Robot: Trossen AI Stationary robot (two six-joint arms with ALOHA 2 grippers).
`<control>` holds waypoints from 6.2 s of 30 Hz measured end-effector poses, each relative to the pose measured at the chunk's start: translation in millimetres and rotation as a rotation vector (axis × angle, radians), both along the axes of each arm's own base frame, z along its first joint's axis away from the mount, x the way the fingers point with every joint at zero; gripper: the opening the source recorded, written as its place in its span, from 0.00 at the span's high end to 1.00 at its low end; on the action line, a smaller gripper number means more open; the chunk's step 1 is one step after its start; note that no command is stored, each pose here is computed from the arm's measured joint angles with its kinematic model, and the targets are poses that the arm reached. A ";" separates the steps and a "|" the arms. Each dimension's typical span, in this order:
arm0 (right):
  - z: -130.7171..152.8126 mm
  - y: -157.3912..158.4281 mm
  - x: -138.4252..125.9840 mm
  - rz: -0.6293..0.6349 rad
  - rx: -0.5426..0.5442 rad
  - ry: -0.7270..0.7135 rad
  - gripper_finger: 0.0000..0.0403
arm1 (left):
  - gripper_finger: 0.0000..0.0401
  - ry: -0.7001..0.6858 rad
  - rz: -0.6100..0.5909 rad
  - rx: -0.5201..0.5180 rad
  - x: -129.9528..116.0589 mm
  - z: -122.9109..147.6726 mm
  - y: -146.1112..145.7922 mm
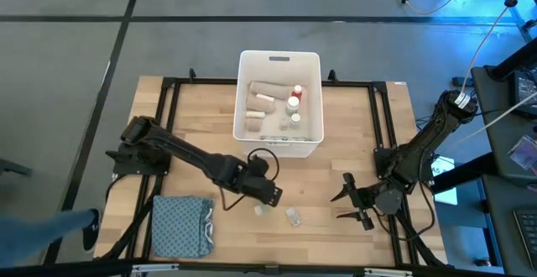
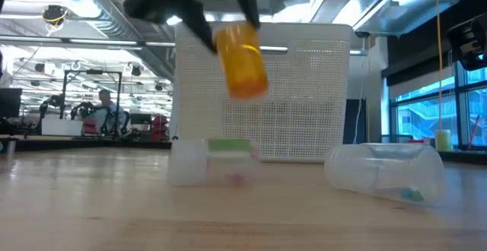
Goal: Pick & place medical supplies in basket/bin
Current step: Put the orange pill bottle into the white bin
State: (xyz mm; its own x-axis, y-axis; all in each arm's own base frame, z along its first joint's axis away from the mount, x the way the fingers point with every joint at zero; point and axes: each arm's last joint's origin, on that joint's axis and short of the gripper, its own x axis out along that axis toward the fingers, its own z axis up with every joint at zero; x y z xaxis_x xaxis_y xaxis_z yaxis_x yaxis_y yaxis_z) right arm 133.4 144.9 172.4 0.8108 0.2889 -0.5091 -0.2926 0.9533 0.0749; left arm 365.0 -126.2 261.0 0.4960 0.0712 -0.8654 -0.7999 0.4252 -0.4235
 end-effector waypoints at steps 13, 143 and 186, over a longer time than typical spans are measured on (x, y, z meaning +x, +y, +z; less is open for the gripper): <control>0.0 0.0 0.0 0.000 -0.001 0.000 0.38 | 0.50 -0.563 -0.162 0.227 -21.8 99.7 -6.8; 4.9 -29.7 19.3 -0.413 0.112 -0.054 0.38 | 0.49 0.069 -0.689 0.363 110.8 -9.0 279.2; -1.7 -29.9 18.6 -0.444 0.130 -0.002 0.38 | 0.50 0.155 -0.567 0.260 82.0 -8.1 287.9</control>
State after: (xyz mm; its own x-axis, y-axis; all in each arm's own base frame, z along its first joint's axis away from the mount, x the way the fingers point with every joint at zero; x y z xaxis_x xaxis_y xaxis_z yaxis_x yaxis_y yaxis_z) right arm 152.0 115.0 170.8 0.8715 -0.0253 -0.4897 0.1416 0.9691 0.2019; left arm 447.1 161.7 252.9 0.3886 0.0517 -0.9200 -0.4642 0.8735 -0.1469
